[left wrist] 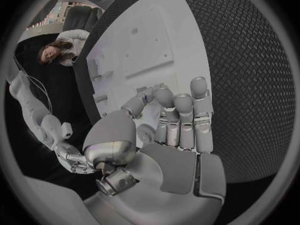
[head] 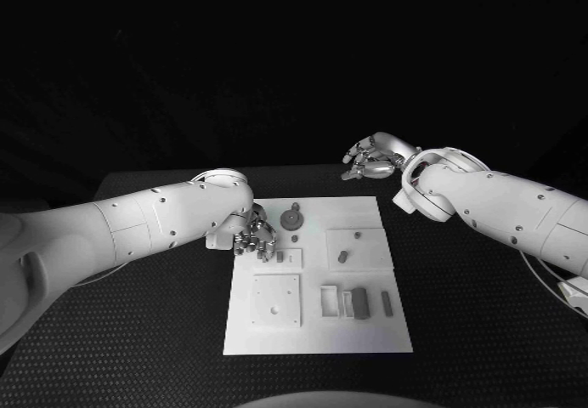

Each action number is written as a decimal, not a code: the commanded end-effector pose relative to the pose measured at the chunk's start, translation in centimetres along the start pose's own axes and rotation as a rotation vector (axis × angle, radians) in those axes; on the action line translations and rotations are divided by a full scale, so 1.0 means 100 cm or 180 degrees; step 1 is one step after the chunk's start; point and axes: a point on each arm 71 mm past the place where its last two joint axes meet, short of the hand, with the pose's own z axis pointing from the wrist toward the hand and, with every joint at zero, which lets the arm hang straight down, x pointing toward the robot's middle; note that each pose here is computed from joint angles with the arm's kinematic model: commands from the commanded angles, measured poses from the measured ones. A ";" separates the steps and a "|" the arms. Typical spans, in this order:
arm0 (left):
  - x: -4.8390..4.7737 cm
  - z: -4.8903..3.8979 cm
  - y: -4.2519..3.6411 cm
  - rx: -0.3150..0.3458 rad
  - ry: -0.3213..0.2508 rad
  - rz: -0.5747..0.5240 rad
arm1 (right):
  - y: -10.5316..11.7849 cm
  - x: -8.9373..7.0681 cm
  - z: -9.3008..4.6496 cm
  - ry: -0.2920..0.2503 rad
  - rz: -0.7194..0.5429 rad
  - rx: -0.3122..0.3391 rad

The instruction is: Assemble the parts on the task board

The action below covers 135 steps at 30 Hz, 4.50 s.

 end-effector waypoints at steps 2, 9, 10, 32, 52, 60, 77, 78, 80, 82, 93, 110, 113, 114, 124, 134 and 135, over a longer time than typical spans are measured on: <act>0.0093 0.0059 0.0036 -0.0049 0.0076 0.0059 | 0.001 0.001 0.000 0.0042 0.0007 -0.0038; 0.0094 0.0062 0.0064 -0.0071 0.0066 0.0041 | 0.001 0.001 0.000 0.0042 0.0006 -0.0037; 0.0094 0.0062 0.0066 -0.0073 0.0064 0.0042 | 0.001 0.001 0.000 0.0042 0.0006 -0.0037; 0.0089 0.0065 0.0150 -0.0118 0.0015 -0.0004 | 0.001 0.001 0.000 0.0045 0.0006 -0.0037; 0.0155 0.0070 0.0131 -0.0113 0.0099 0.0060 | 0.001 0.002 0.001 0.0047 0.0006 -0.0038; 0.0148 0.0071 0.0128 -0.0106 0.0059 0.0037 | 0.001 0.002 0.000 0.0045 0.0006 -0.0036; 0.0156 0.0070 0.0124 -0.0103 0.0076 -0.0002 | 0.001 0.001 0.000 0.0051 0.0006 -0.0036; 0.0156 0.0070 0.0125 -0.0105 0.0074 -0.0004 | 0.001 0.001 0.000 0.0051 0.0006 -0.0034; 0.0154 0.0070 0.0127 -0.0107 0.0070 -0.0008 | 0.000 0.001 0.000 0.0050 0.0005 -0.0033; 0.0153 0.0070 0.0128 -0.0106 0.0066 -0.0012 | 0.001 0.001 0.000 0.0050 0.0005 -0.0034; 0.0145 0.0071 0.0137 -0.0106 0.0042 -0.0034 | 0.000 0.001 0.000 0.0050 0.0005 -0.0034; 0.0046 0.0029 0.0366 -0.0114 -0.0346 -0.0354 | -0.003 0.001 -0.001 0.0035 0.0004 -0.0015; -0.0011 -0.0011 0.0411 -0.0064 -0.0451 -0.0510 | -0.003 0.001 -0.002 0.0036 0.0004 -0.0012; -0.0056 -0.0036 0.0412 -0.0034 -0.0505 -0.0574 | -0.003 0.001 -0.002 0.0037 0.0004 -0.0011; -0.0344 -0.0272 0.0495 0.0351 -0.1231 -0.1177 | -0.006 0.002 -0.003 0.0040 0.0009 0.0004; -0.0259 -0.0388 0.0084 0.1431 -0.2037 -0.0443 | -0.008 0.003 -0.004 0.0033 0.0019 0.0011; -0.0238 -0.0390 0.0052 0.1511 -0.2136 -0.0342 | -0.008 0.003 -0.004 0.0034 0.0020 0.0010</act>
